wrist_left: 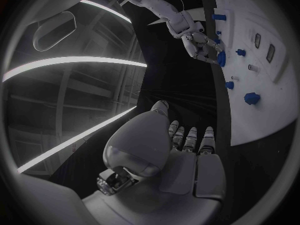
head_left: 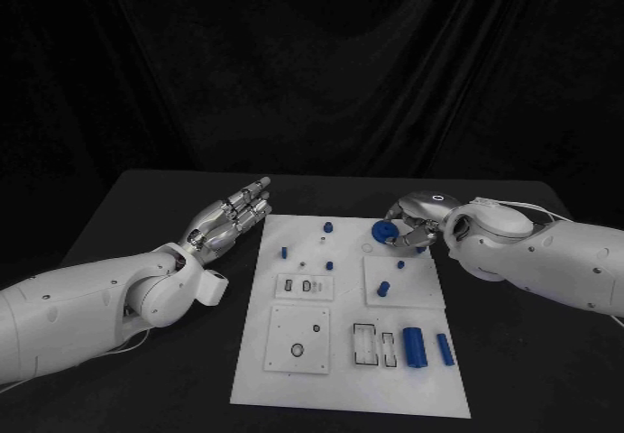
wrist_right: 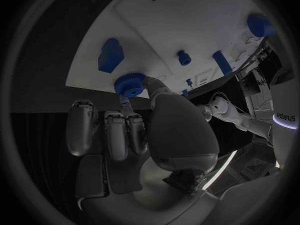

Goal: Assemble the parts on the task board

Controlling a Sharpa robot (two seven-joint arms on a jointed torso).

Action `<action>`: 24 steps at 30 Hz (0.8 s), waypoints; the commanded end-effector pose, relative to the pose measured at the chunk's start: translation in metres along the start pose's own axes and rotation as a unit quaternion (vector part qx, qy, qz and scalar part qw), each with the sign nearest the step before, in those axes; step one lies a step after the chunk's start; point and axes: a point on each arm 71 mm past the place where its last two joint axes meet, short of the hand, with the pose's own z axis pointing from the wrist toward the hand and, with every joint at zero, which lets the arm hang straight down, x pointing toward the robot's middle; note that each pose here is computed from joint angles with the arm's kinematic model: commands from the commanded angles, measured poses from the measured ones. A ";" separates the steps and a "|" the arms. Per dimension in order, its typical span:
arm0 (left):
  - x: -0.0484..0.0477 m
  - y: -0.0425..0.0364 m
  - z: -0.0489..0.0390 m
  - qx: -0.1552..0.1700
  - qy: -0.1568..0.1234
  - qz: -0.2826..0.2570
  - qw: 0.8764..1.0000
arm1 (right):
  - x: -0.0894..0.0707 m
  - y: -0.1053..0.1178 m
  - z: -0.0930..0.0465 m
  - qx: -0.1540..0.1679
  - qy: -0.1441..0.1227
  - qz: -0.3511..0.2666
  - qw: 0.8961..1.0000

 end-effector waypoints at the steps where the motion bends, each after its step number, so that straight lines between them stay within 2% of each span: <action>1: 0.0015 0.0003 -0.0001 0.003 0.006 -0.005 1.000 | 0.012 -0.002 -0.002 0.007 0.022 -0.004 1.000; 24: 0.0011 0.0037 -0.0011 -0.007 0.009 -0.008 1.000 | 0.018 -0.004 -0.006 0.002 0.058 -0.005 0.998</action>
